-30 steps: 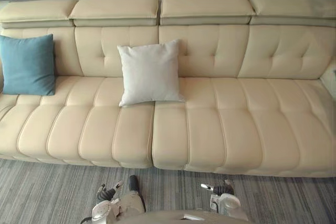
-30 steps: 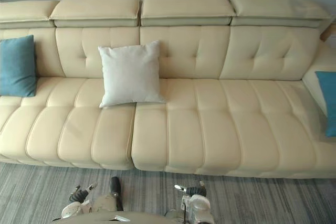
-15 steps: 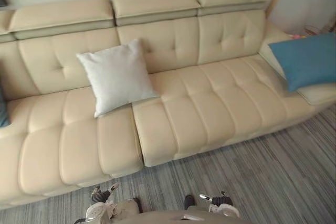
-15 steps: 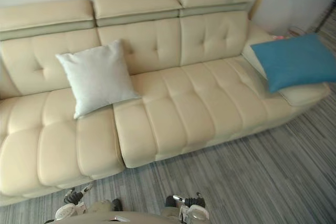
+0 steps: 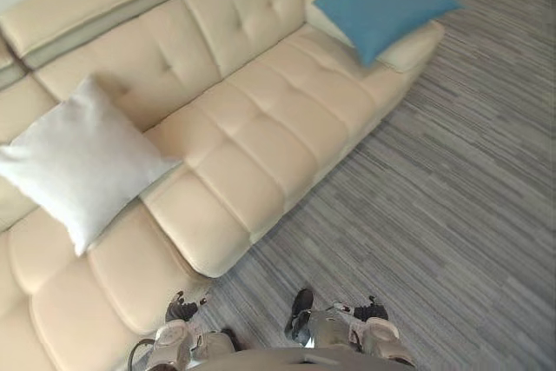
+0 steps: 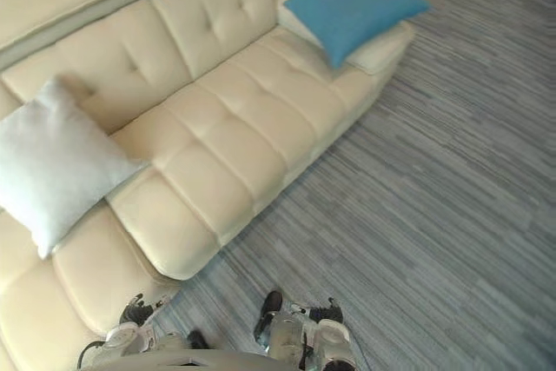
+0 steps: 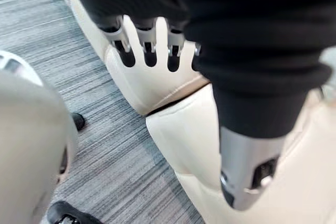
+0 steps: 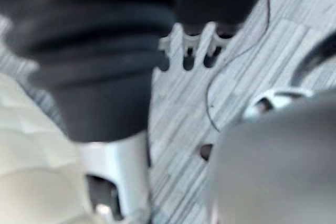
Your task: Pick up cushions and gather them together orderly.
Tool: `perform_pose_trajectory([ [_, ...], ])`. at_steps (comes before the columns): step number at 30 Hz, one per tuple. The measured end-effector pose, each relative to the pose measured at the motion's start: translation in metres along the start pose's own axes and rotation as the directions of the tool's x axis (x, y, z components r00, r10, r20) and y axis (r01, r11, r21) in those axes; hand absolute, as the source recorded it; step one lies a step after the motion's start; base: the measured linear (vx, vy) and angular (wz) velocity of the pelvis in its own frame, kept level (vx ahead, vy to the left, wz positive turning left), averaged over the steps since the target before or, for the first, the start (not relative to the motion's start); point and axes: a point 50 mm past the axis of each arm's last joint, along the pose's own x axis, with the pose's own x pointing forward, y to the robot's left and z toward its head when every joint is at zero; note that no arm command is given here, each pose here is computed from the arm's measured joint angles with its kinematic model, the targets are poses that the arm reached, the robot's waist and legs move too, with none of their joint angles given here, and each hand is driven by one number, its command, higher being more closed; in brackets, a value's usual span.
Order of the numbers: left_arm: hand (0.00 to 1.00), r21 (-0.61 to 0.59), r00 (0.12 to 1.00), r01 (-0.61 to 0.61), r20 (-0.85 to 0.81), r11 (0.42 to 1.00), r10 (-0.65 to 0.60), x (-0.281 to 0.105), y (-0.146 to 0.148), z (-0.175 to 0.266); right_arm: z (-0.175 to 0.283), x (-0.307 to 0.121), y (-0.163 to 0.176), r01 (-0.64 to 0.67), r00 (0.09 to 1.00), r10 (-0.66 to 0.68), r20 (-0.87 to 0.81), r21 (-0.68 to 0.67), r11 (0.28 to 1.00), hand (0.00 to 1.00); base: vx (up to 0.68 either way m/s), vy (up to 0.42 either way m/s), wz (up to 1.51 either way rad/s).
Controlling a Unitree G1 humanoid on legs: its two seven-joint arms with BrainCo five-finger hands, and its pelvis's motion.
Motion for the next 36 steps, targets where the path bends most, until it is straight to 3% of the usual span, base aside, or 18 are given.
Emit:
perform_pose_trajectory([
  [9,0.00,-0.032,0.999,-0.005,0.048,0.999,0.007,-0.001,-0.002,0.009,0.004,-0.002,0.010,-0.023,1.000,0.023,0.015,-0.009,1.000,0.00,0.11,-0.038,-1.14],
  [18,0.00,-0.080,0.998,-0.034,0.046,0.996,0.038,-0.002,0.003,0.007,0.000,-0.003,0.009,-0.020,1.000,0.020,0.007,-0.012,1.000,0.00,0.22,0.170,-1.18],
  [22,0.00,-0.024,0.997,-0.083,0.001,0.996,0.083,-0.002,0.024,-0.004,-0.016,-0.009,0.014,-0.033,0.999,0.033,-0.033,0.002,0.999,0.00,0.34,0.236,-0.67],
  [25,0.00,0.013,0.997,-0.080,-0.017,0.997,0.080,-0.002,0.024,-0.008,-0.009,-0.008,0.012,-0.029,1.000,0.029,0.001,0.012,1.000,0.00,0.40,0.137,-0.22],
  [36,0.00,0.059,0.998,0.052,0.031,0.997,-0.054,-0.001,-0.024,0.012,0.019,0.000,0.007,-0.012,0.997,0.009,0.071,0.038,0.999,0.00,0.53,-0.102,0.20],
])
